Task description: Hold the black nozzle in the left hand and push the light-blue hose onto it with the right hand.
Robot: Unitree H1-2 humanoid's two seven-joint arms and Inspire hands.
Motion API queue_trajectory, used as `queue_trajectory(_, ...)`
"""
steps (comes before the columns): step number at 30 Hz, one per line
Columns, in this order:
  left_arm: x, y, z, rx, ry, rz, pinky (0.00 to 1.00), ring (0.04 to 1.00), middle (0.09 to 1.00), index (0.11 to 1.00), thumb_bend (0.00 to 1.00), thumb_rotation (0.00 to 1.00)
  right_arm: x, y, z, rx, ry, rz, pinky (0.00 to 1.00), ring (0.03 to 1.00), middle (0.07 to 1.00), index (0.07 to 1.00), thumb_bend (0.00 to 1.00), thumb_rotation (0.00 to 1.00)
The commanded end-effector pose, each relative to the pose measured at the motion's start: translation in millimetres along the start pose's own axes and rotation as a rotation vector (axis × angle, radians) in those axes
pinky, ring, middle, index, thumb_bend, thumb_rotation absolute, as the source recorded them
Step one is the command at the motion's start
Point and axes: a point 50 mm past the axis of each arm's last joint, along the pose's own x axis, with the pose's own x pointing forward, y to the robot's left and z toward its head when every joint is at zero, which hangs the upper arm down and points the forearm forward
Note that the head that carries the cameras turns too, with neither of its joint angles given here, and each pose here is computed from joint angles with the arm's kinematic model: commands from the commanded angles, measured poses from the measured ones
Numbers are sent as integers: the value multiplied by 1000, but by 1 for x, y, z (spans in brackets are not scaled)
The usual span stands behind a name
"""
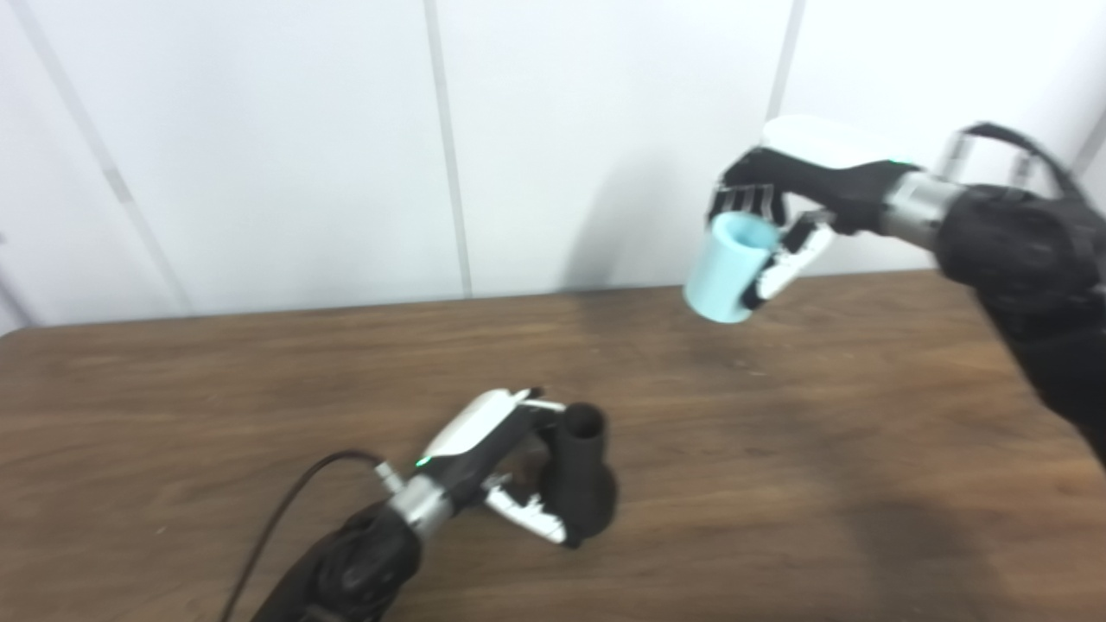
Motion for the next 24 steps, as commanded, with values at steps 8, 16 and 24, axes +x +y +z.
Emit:
queue_trajectory(8,-1,-44,-5,-2,103,-198,1000,610,517,467,523,0,-4,-30,52,-40,-134,11,352,423,486,510,500,0)
queue_trajectory(16,2,-46,-3,0,97,-187,1000,614,517,467,523,0,-1,-29,69,-55,-196,27,337,420,476,528,498,0)
queue_trajectory(24,2,-49,-1,-4,94,-187,1000,614,517,467,523,0,3,-22,76,-72,-213,41,331,424,473,531,498,0)
